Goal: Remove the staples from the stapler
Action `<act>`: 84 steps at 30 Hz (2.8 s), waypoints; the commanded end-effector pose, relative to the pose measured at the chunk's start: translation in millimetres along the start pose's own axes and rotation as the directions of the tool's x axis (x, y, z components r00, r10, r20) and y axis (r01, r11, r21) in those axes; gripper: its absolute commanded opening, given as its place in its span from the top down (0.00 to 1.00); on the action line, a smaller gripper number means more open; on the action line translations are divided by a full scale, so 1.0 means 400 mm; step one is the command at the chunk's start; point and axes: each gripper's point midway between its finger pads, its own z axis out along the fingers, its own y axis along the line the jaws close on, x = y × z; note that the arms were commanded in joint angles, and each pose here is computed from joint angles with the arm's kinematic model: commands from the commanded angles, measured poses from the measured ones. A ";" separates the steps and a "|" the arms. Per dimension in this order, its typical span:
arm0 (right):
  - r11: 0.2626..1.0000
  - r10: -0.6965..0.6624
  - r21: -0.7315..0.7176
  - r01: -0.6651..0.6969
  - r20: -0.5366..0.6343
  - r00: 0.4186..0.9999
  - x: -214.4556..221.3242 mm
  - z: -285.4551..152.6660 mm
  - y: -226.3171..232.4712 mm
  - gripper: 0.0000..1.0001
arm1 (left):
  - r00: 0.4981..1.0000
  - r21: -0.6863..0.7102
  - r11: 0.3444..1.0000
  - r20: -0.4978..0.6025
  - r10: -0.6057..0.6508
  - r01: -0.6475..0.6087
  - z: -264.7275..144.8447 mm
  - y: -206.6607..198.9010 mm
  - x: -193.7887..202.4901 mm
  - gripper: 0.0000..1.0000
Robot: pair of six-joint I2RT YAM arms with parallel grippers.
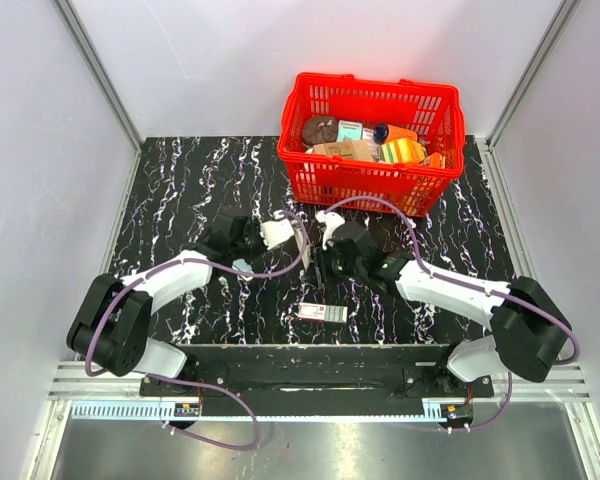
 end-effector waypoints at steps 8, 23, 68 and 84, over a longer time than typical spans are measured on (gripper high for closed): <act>0.999 -0.035 0.006 0.035 -0.033 0.999 0.044 -0.048 -0.002 1.00 | 0.927 -0.371 0.860 -0.007 0.376 -0.351 -0.015 0.102 -0.121 1.00; 0.972 -0.023 0.234 -0.027 0.210 0.977 -0.206 -0.091 -0.044 1.00 | 0.989 0.331 0.943 0.130 -0.063 0.017 -0.050 -0.186 -0.241 0.73; 0.823 -0.028 0.522 0.226 -0.359 0.933 -0.040 0.067 -0.285 0.40 | 0.842 0.202 0.827 0.018 -0.539 0.525 -0.253 0.078 -0.060 0.46; 0.896 -0.325 0.240 0.373 -0.216 0.921 -0.120 0.132 -0.034 0.13 | 0.797 0.159 0.789 0.024 -0.604 0.593 -0.300 0.128 -0.034 0.45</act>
